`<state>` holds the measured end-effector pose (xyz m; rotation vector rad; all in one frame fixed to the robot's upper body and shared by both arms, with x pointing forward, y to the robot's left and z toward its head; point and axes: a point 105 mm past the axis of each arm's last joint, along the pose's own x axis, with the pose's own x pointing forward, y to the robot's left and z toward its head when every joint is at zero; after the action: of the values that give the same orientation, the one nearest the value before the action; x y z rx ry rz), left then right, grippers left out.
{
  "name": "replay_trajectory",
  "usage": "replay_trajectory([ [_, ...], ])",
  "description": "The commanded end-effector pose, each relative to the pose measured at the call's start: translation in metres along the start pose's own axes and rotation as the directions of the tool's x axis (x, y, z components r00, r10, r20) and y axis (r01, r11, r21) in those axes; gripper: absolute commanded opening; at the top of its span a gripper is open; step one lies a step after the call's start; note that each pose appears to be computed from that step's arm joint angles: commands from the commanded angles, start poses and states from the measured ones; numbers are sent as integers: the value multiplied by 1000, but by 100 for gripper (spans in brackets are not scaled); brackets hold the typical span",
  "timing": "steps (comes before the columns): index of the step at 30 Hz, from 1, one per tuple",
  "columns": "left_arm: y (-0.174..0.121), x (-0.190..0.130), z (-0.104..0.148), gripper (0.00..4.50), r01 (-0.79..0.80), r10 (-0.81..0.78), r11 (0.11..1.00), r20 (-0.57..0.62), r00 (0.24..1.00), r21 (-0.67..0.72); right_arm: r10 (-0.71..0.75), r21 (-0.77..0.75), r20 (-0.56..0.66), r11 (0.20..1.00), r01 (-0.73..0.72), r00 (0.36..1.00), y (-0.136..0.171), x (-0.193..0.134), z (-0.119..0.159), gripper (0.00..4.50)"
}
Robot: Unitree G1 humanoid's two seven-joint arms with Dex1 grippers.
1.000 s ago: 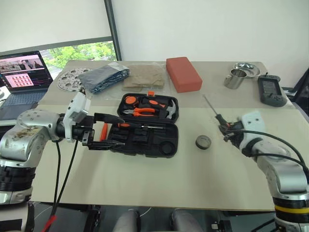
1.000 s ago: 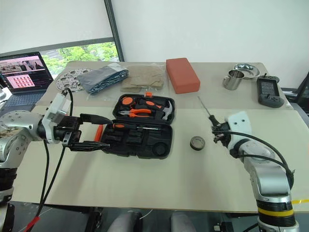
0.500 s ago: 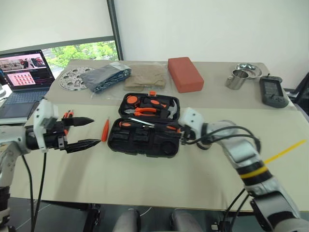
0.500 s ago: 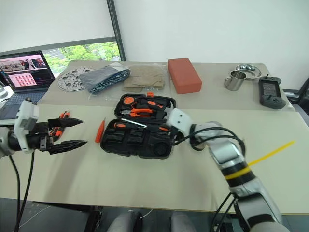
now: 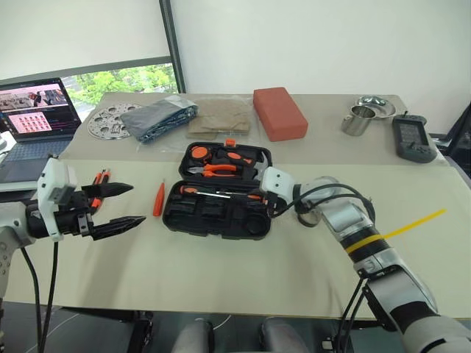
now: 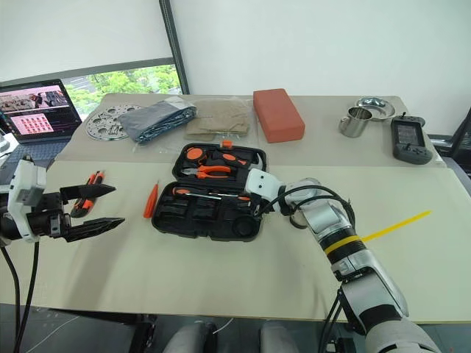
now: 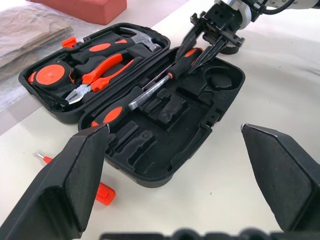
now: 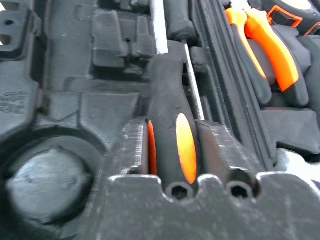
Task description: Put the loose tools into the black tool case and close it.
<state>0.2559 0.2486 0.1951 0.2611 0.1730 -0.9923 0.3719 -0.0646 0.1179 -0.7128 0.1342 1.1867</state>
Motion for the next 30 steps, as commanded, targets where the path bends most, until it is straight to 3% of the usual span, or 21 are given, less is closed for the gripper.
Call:
replay_trajectory([
  [1,2,-4,9,450,-13,12,999,13,1000,47,-7,-41,26,999,8,1000,-4,-3,8,357],
  [4,2,-5,8,450,-13,13,999,11,1000,46,-12,-30,73,999,14,997,-9,-12,19,443],
  [11,5,-4,7,450,-13,13,999,12,1000,47,-58,182,360,983,-10,931,-14,-18,64,443],
  [12,5,-3,7,450,-11,11,999,13,1000,47,-85,203,402,979,2,912,-14,-16,67,393],
  [15,6,-2,7,450,-6,5,999,12,1000,48,-81,186,501,982,-16,862,-3,-9,72,306],
  [20,7,-2,7,450,0,0,999,7,1000,54,-85,220,435,975,-15,897,3,9,48,128],
  [24,8,-2,8,450,1,-1,998,3,1000,61,-74,235,309,972,-1,948,6,23,18,3],
  [30,8,-3,11,450,-5,5,998,2,1000,70,-44,255,148,967,5,988,8,34,-9,3],
])
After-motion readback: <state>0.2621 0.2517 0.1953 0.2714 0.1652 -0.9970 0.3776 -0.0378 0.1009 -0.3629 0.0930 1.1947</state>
